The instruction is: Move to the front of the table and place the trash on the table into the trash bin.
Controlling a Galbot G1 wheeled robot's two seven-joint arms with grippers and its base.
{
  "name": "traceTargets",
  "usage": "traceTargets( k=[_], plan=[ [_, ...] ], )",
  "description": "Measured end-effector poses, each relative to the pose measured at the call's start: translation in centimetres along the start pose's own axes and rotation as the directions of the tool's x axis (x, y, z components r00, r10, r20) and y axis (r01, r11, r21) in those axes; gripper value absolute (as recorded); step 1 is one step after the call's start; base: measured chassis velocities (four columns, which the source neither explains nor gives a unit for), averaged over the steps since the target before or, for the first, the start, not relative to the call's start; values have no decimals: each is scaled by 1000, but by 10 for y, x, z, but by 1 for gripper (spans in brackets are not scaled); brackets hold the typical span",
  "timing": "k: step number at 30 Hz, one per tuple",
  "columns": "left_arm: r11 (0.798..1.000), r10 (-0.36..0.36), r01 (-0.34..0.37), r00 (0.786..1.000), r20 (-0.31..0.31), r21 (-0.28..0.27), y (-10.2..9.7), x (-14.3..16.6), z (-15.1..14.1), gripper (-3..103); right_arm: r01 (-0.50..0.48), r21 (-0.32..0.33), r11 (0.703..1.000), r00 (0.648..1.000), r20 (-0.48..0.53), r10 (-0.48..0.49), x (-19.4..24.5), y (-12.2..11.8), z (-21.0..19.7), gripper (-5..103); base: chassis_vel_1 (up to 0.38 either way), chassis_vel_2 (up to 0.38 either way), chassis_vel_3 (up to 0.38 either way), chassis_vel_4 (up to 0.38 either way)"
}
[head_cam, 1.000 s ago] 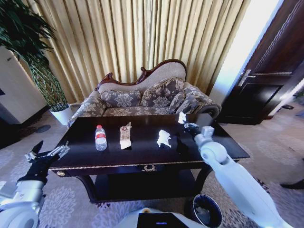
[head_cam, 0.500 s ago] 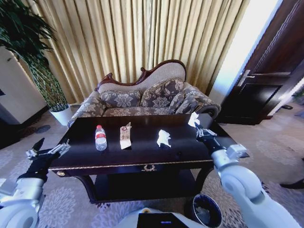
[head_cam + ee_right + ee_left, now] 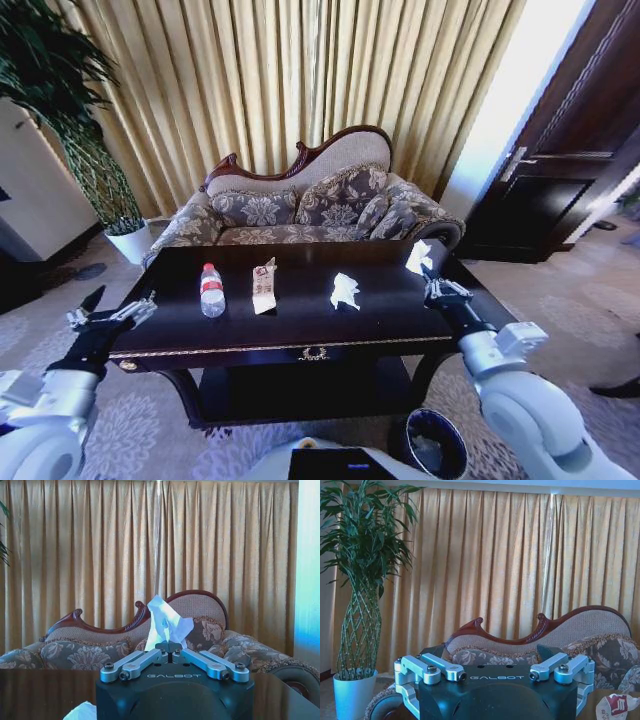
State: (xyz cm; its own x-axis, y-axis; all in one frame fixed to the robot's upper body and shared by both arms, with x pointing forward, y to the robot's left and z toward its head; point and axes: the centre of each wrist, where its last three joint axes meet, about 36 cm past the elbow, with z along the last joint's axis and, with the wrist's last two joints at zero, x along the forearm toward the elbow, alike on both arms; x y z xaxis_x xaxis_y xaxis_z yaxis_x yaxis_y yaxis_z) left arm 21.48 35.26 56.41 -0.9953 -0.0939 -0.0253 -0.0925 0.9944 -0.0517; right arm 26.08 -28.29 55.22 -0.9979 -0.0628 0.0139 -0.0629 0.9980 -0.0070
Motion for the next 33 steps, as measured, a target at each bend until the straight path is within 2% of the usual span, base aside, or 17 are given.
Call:
traceTargets(
  k=[9, 33],
  plan=[
    [1000, -3, 3, 1000, -1, 1, -1, 0, 1, 100, -2, 3, 1000, 1000, -12, 2, 1, 3, 5, 0, 23, -25, -19, 25],
    [1000, -16, 16, 1000, -8, -1, 0, 6, 5, 100, -1, -4, 1000, 1000, -5, 1, -3, -2, 11, 0, 134, -126, -142, 136]
  ],
)
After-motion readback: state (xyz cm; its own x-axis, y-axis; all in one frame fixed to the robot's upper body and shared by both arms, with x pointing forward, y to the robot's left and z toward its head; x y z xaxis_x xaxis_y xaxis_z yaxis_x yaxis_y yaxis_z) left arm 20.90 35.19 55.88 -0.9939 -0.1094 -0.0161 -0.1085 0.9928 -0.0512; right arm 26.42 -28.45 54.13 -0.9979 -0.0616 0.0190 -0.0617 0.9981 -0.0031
